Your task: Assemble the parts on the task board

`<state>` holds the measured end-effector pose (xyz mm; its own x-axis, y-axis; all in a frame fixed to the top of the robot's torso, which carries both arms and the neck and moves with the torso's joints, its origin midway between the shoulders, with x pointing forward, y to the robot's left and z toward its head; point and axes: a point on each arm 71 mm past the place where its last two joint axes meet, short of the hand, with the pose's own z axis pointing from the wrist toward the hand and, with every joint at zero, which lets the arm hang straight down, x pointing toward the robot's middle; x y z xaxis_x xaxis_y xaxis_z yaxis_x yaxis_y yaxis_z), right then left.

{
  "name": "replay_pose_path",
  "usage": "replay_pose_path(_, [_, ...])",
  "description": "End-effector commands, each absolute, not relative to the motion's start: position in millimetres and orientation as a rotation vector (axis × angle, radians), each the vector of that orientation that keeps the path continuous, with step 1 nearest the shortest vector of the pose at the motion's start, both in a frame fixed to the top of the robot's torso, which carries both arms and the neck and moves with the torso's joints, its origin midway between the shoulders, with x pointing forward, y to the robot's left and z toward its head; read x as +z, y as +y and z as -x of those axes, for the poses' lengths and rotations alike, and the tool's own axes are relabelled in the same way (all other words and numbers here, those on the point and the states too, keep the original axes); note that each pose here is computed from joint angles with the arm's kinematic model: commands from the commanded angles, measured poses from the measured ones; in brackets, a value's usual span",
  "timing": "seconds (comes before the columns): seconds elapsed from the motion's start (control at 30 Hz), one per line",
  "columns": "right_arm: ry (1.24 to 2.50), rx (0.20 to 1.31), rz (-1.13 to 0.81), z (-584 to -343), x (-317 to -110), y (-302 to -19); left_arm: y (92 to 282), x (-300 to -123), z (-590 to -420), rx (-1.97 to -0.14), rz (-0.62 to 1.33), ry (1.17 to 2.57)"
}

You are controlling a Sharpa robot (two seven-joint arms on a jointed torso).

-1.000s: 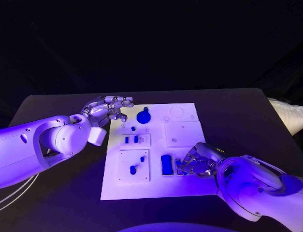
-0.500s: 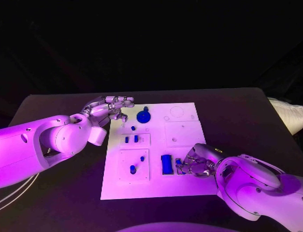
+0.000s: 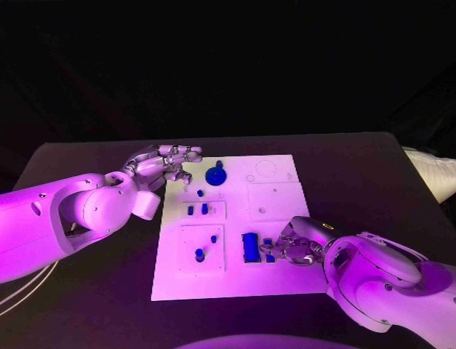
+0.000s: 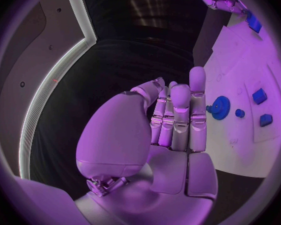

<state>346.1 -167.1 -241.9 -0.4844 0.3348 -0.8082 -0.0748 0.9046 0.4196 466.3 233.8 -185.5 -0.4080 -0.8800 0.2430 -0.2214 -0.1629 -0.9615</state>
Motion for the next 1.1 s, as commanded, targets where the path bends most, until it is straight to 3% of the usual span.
replay_pose_path(0.03, [2.013, 0.484, -0.167, -345, -240, -165, 231.0, -184.6, -465.5, -1.64, 1.247, 1.587])
replay_pose_path(1.1, [2.017, 0.455, -0.1, -342, -239, -180, 232.2, -185.2, -466.1, -1.637, 1.249, 1.588])
